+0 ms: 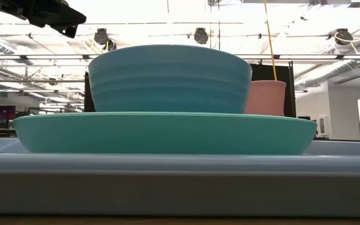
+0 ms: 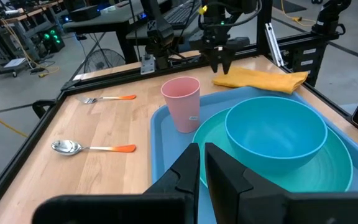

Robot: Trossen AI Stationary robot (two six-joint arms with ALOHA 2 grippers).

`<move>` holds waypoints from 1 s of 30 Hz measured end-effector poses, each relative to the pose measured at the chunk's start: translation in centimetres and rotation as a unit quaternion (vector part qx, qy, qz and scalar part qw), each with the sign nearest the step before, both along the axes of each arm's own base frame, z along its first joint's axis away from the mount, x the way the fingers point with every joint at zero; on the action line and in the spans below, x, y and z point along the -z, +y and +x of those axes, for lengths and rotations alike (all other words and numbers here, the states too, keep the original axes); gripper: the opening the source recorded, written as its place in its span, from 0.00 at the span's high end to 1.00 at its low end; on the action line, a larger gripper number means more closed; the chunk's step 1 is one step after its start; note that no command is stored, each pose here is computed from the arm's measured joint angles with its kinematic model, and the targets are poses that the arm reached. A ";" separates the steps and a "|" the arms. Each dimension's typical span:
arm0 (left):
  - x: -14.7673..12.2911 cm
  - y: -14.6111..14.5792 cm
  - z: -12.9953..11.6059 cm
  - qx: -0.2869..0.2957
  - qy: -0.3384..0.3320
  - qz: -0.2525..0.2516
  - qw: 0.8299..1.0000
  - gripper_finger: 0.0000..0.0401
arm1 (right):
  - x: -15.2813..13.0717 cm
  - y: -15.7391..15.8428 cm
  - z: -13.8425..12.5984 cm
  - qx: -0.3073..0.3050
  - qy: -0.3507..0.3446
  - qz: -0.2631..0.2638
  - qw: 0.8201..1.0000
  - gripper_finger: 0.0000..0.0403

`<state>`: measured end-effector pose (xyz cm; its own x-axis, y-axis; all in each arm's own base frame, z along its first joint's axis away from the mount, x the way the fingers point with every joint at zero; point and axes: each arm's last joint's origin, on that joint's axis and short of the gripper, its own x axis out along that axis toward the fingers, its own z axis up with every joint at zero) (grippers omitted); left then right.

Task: Set up tray
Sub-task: Put the yellow napkin on the blue tray at the left of the light blue plate

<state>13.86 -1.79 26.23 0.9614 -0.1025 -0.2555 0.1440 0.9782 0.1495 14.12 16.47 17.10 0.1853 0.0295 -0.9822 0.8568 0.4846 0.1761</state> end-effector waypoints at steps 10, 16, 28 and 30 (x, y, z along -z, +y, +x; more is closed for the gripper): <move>0.0 0.0 0.0 0.000 0.000 -0.001 1.000 0.92 | 3.2 -1.1 -0.9 0.010 0.012 0.023 1.000 0.52; 0.0 0.0 0.0 0.000 0.000 0.000 1.000 0.92 | 4.2 -1.6 -1.3 0.005 0.003 0.031 0.999 0.52; 0.0 0.0 0.0 0.000 0.000 -0.001 1.000 0.92 | 4.3 -2.0 -1.2 -0.008 -0.019 0.026 0.999 0.52; 0.0 0.0 0.0 0.000 0.001 -0.001 1.000 0.92 | 4.6 -2.1 -1.2 -0.005 -0.025 0.027 0.999 0.52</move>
<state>13.88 -1.79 26.21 0.9611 -0.1021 -0.2564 0.1433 0.9787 0.1472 12.89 14.37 12.51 0.2342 0.0833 -0.9686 0.8413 0.4820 0.2449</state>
